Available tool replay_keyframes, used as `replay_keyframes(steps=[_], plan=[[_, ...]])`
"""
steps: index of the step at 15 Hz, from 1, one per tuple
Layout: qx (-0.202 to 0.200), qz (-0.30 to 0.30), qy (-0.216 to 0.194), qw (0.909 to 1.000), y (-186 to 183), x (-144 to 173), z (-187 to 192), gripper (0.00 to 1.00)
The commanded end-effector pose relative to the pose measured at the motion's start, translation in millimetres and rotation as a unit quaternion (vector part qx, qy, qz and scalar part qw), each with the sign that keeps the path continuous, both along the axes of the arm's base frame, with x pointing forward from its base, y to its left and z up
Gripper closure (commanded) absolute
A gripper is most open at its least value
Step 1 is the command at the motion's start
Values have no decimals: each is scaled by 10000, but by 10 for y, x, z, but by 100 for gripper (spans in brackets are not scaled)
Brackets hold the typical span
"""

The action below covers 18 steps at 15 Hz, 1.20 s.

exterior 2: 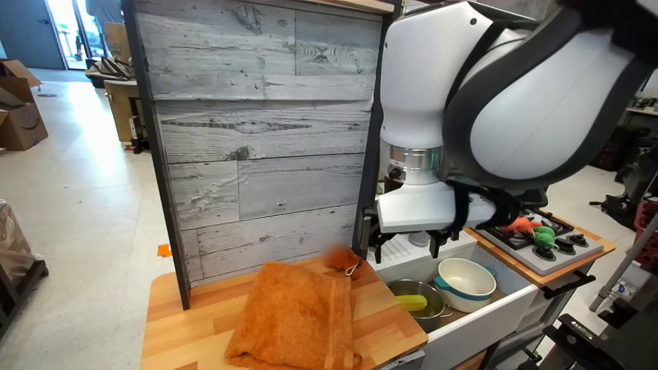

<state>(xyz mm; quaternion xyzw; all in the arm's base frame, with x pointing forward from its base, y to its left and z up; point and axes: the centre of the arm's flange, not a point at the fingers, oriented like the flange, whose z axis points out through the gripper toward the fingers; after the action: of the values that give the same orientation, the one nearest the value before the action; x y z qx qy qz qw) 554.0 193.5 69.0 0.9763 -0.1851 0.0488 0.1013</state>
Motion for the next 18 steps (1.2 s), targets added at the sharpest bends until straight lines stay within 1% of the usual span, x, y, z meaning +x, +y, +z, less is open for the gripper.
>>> replay_keyframes(steps=[1, 4, 7, 10, 12, 13, 14, 16, 17, 18], plan=[[565, -612, -564, 9949, 169, 26, -387, 0], [988, -1101, -1076, 9831, 212, 188, -671, 0], [1310, -1475, -1669, 9660, 191, 350, -793, 0], [1518, -1772, -2354, 9435, 184, 467, -708, 0], [1606, -1930, -2847, 9252, 185, 562, -668, 0], [1607, -1986, -3091, 9161, 184, 596, -658, 9], [1601, -2033, -3334, 9066, 178, 669, -671, 26], [1535, -2153, -3642, 8930, 211, 711, -756, 42], [1493, -2216, -3793, 8859, 224, 731, -818, 51], [1438, -2230, -3944, 8798, 241, 719, -868, 58]])
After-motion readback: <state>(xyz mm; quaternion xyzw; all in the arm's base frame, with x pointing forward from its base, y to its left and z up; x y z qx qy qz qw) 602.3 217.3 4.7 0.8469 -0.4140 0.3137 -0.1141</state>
